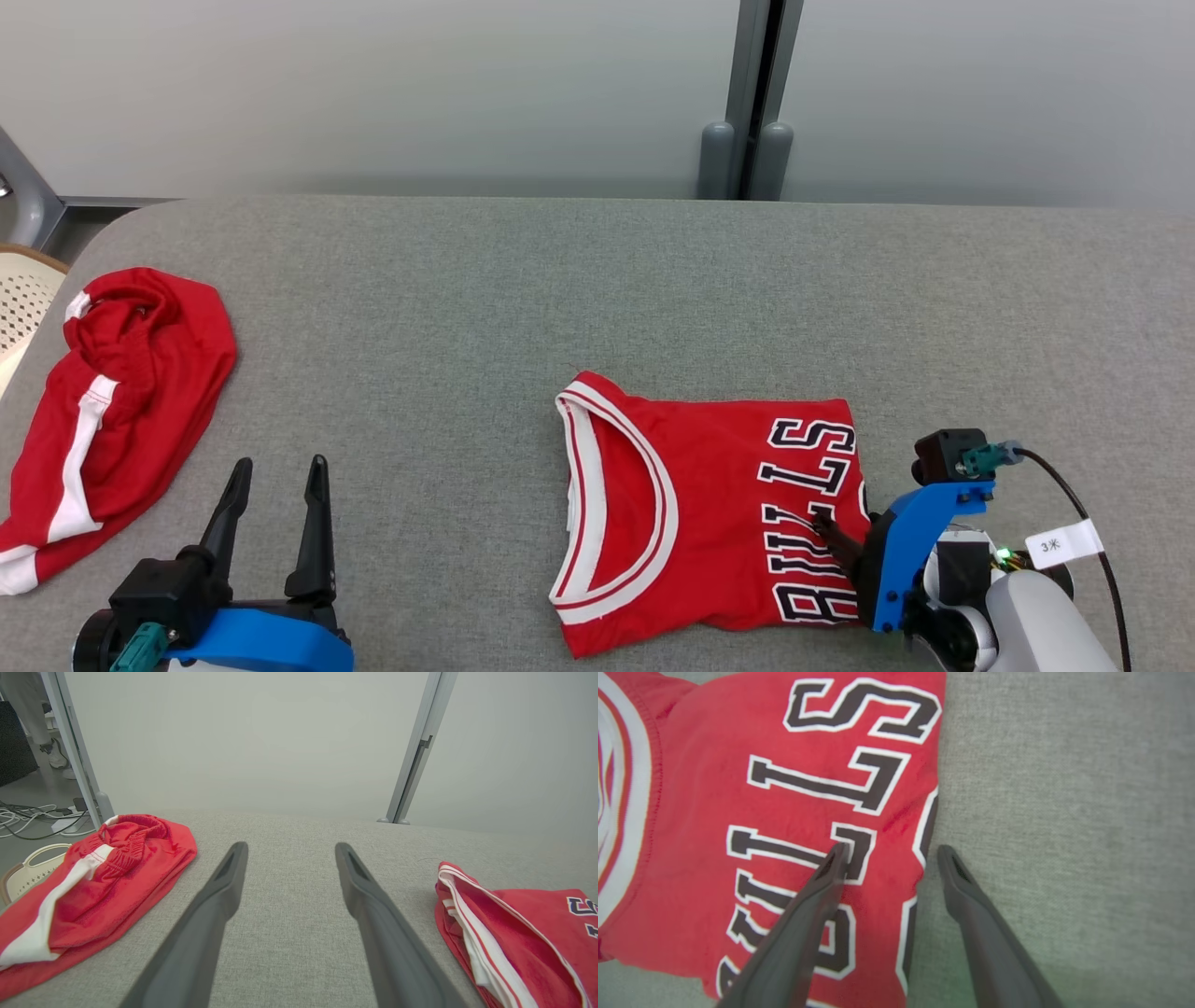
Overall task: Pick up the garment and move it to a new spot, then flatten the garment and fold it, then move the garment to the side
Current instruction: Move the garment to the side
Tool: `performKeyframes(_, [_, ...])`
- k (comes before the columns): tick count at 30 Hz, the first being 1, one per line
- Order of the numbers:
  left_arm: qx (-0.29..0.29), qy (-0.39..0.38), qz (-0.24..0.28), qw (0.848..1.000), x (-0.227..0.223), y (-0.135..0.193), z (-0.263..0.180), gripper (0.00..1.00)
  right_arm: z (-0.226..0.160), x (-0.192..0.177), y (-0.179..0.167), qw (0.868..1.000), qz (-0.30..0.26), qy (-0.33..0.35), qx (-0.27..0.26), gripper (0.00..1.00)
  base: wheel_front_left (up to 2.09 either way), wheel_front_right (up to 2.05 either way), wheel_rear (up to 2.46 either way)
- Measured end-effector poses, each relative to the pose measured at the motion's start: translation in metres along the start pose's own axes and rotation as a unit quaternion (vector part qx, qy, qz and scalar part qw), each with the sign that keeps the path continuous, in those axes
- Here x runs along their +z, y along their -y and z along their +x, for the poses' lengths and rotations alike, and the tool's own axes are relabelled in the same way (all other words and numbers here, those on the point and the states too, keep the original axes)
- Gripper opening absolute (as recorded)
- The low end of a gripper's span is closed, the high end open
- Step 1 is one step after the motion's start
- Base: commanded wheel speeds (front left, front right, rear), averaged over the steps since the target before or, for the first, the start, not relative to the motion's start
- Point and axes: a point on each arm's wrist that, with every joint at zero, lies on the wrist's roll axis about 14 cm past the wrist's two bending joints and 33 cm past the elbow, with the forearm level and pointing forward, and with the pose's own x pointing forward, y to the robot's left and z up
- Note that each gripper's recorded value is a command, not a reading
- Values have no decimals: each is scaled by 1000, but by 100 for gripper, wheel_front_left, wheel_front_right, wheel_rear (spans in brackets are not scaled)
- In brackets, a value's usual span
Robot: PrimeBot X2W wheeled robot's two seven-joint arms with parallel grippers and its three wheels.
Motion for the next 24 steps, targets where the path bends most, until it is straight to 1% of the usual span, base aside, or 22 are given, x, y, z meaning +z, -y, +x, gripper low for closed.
performKeyframes(2, [2, -1, 0, 1000, 0, -1, -1, 100, 4, -1, -4, 1000, 6, -10, 8, 100, 0, 0, 0])
performKeyframes(7, [3, -2, -1, 1000, -1, -1, -2, 100, 10, -8, -12, 999, -5, -44, 19, 100, 0, 0, 0])
performKeyframes(8, [3, -2, -1, 1000, -1, -1, -2, 100, 11, -8, -12, 999, -6, -47, 20, 89, 0, 0, 0])
performKeyframes(9, [3, -2, -1, 1000, -2, -1, -2, 100, 11, -9, -13, 998, -11, -51, 19, 53, 0, 0, 0])
performKeyframes(10, [2, -3, -2, 1000, -2, -1, -2, 100, 12, -10, -13, 998, -16, -55, 18, 15, 0, 0, 0])
performKeyframes(11, [2, -4, -3, 1000, -2, -1, -2, 100, 13, -10, -13, 998, -17, -57, 18, 0, 0, 0, 0])
performKeyframes(13, [2, -5, -3, 1000, -3, 0, -2, 100, 14, -9, -12, 998, -26, -56, 14, 0, 0, 0, 0])
performKeyframes(16, [1, -6, -4, 1000, -4, 1, -1, 100, 15, -7, -15, 997, -54, -53, 12, 0, 0, 0, 0])
performKeyframes(18, [-1, -5, -5, 1000, -4, 2, 0, 100, 16, 3, -16, 995, -91, -45, 11, 0, 0, 0, 0])
performKeyframes(21, [-6, -5, -4, 1000, -4, 5, 5, 100, 14, 43, -21, 986, -167, -4, 13, 0, 0, 0, 0])
performKeyframes(24, [-13, -7, -5, 1000, -7, 9, 12, 100, 8, 86, -12, 970, -242, 31, -1, 0, 0, 0, 0])
